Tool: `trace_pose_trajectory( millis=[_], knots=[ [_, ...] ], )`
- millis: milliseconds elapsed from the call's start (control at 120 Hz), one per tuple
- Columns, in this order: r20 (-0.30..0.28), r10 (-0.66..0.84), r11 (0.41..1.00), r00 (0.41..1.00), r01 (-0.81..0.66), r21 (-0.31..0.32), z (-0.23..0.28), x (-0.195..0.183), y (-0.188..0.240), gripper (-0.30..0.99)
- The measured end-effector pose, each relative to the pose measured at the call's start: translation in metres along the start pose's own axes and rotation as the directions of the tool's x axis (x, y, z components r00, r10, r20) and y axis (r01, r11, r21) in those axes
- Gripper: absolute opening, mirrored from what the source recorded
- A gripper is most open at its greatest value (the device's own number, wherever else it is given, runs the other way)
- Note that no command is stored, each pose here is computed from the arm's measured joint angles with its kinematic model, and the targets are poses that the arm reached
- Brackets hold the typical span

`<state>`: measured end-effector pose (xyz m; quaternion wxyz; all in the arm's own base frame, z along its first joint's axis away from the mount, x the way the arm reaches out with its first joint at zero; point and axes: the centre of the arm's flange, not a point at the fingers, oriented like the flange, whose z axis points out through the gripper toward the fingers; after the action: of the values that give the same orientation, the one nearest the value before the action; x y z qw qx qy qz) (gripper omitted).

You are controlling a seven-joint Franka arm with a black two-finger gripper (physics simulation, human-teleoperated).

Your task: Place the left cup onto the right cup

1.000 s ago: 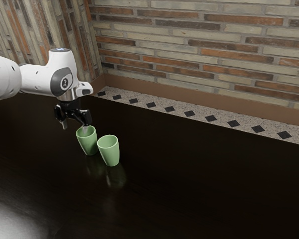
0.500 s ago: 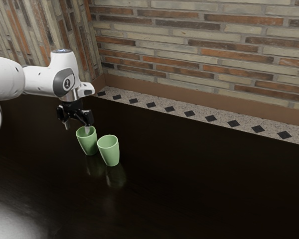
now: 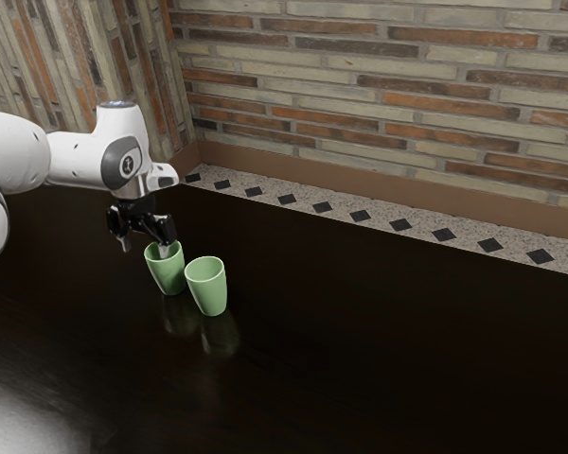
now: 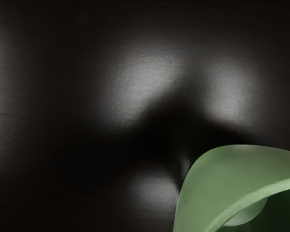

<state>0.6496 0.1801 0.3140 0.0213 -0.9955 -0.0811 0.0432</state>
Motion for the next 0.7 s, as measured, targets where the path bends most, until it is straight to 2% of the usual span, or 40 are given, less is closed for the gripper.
trace_pose_trajectory(
  millis=[92, 142, 333, 442, 558, 700],
  knots=[
    [-0.004, 0.001, 1.0, 1.0, -0.001, 0.0, -0.0002, 0.0004, 0.0, 0.69],
    [-0.005, 0.002, 1.0, 1.0, -0.002, 0.001, -0.0004, 0.0006, 0.0001, 0.64],
    [-0.008, 0.009, 1.0, 1.0, -0.009, -0.001, -0.0007, 0.0011, 0.0013, 0.24],
    [-0.009, 0.011, 1.0, 1.0, -0.011, -0.002, -0.0007, 0.0012, 0.002, 0.08],
    [-0.011, 0.013, 1.0, 1.0, -0.013, -0.001, -0.0013, 0.0016, 0.0026, 0.0],
    [-0.015, 0.015, 1.0, 1.0, -0.015, 0.0, -0.0029, 0.0024, 0.0041, -0.05]
  ],
)
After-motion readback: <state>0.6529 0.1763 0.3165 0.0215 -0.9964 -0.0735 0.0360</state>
